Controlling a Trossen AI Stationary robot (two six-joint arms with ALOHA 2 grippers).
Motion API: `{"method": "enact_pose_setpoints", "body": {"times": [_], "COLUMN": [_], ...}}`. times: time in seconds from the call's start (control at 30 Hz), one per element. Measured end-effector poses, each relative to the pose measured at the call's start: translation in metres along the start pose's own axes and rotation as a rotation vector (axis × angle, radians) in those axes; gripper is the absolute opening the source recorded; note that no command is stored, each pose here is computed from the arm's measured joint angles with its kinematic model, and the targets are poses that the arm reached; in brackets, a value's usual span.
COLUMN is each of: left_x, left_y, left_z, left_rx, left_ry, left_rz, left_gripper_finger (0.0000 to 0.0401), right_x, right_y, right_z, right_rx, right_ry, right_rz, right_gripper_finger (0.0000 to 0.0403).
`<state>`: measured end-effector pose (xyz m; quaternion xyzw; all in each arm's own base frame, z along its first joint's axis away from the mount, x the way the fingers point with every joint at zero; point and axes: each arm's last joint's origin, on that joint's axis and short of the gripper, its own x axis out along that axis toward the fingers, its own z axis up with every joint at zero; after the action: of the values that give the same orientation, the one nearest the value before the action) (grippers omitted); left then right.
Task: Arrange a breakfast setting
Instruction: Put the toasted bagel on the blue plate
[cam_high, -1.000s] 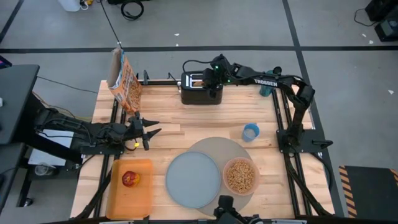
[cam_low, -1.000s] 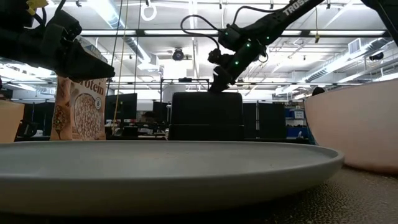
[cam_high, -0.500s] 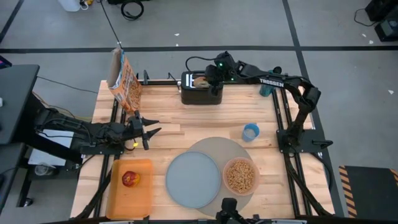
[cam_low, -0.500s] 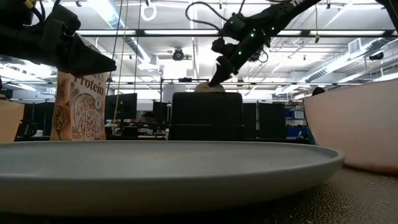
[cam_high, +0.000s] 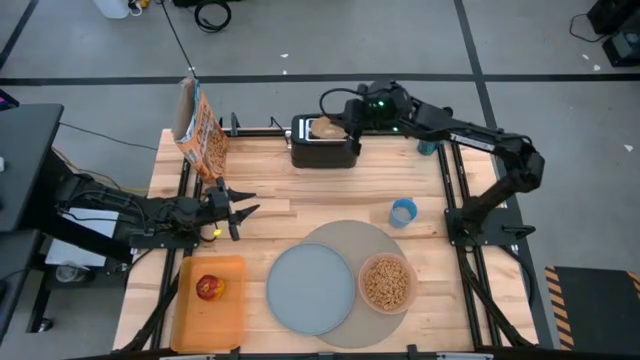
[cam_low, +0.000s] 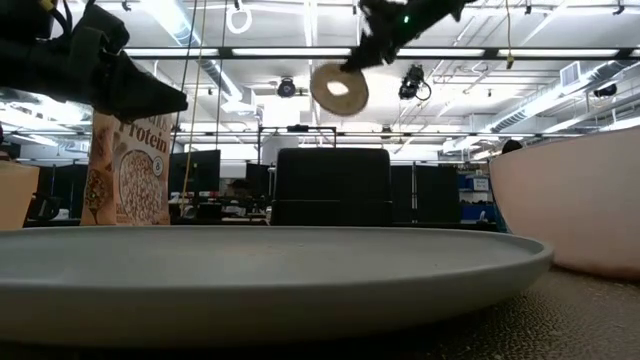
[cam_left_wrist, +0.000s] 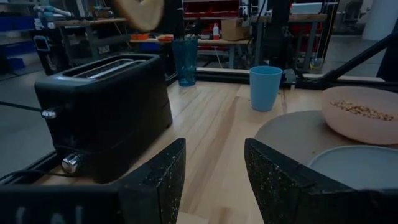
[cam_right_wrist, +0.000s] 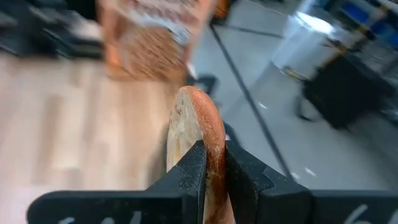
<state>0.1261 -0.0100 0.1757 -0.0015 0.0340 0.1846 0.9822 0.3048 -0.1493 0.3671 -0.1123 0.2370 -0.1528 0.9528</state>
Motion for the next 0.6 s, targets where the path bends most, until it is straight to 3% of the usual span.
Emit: {"method": "enact_pose_setpoints", "body": {"times": [0.23,0.6], "left_x": [0.0,0.0], "left_y": [0.0,-0.001], "left_z": [0.001,0.001], "left_rx": [-0.011,-0.034], "left_ry": [-0.007,-0.005], "left_rz": [0.0,-0.02], "left_gripper_finger": [0.0172,0.0172], "right_x": [0.002,0.067], "right_y": [0.033,0.127], "right_z": [0.01,-0.014], "right_rx": [0.125,0.197], "right_ry": [-0.065,0.131], "right_rz": [0.277,0.653], "right_gripper_finger": [0.0058,0.0058]}}
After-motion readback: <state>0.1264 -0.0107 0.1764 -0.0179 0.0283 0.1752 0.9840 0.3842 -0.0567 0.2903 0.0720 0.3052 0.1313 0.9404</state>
